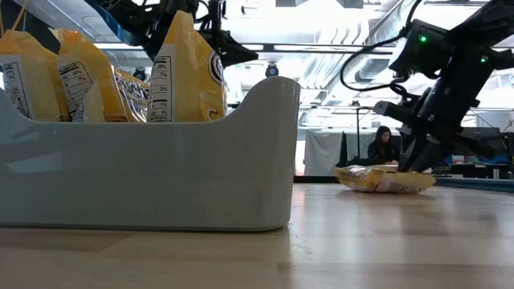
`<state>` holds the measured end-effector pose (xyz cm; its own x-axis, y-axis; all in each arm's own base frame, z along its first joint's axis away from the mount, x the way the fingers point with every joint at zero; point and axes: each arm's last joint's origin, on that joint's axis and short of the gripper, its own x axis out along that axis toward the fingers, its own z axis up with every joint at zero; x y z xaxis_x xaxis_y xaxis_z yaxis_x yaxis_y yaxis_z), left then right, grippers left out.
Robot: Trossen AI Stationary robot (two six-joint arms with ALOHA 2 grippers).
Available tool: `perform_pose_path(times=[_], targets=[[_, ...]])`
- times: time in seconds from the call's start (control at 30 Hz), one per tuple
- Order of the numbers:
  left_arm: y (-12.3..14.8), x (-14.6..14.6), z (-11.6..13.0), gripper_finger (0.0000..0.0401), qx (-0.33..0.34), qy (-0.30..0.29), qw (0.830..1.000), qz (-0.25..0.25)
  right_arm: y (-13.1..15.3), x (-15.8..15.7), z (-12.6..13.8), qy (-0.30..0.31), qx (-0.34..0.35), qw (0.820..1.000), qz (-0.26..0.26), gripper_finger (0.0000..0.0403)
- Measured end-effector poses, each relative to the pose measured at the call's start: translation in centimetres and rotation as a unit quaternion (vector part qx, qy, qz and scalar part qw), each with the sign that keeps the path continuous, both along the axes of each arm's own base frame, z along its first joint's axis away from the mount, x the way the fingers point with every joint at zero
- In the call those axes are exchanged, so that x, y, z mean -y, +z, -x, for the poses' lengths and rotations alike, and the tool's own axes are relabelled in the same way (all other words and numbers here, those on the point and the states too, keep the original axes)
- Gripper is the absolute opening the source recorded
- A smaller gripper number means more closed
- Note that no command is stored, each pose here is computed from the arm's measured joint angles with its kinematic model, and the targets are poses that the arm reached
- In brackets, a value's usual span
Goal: Sort Maruchan noodles
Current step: Put the yellow noodle pack into the gray bin
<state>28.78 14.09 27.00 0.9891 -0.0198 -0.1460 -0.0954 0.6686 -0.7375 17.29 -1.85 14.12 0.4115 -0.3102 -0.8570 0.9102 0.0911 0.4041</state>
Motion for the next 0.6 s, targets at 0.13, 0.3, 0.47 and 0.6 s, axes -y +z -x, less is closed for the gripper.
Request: perform_pose_path(times=[0.13, 0.3, 0.47, 0.6], targets=[[-0.1, -0.1, 0.1, 0.0009, -0.003, 0.004, 1.0, 0.018, 0.2, 0.0, -0.4, 0.085, -0.005, 0.996, 0.034, 0.001], [-0.1, -0.1, 0.1, 0.0028, -0.002, -0.004, 1.0, 0.02, 0.7, -0.3, -1.3, 0.28, 0.007, 0.957, 0.081, 0.001], [-0.1, 0.0, 0.1, 0.0037, -0.003, -0.011, 1.0, 0.025, 2.3, -0.3, -1.9, 0.422, -0.029, 0.897, 0.127, 0.0003], [-0.2, 0.1, 0.1, 0.0037, -0.011, -0.01, 0.999, 0.04, 4.8, 0.0, -2.7, 0.48, -0.063, 0.857, 0.177, 0.0001]])
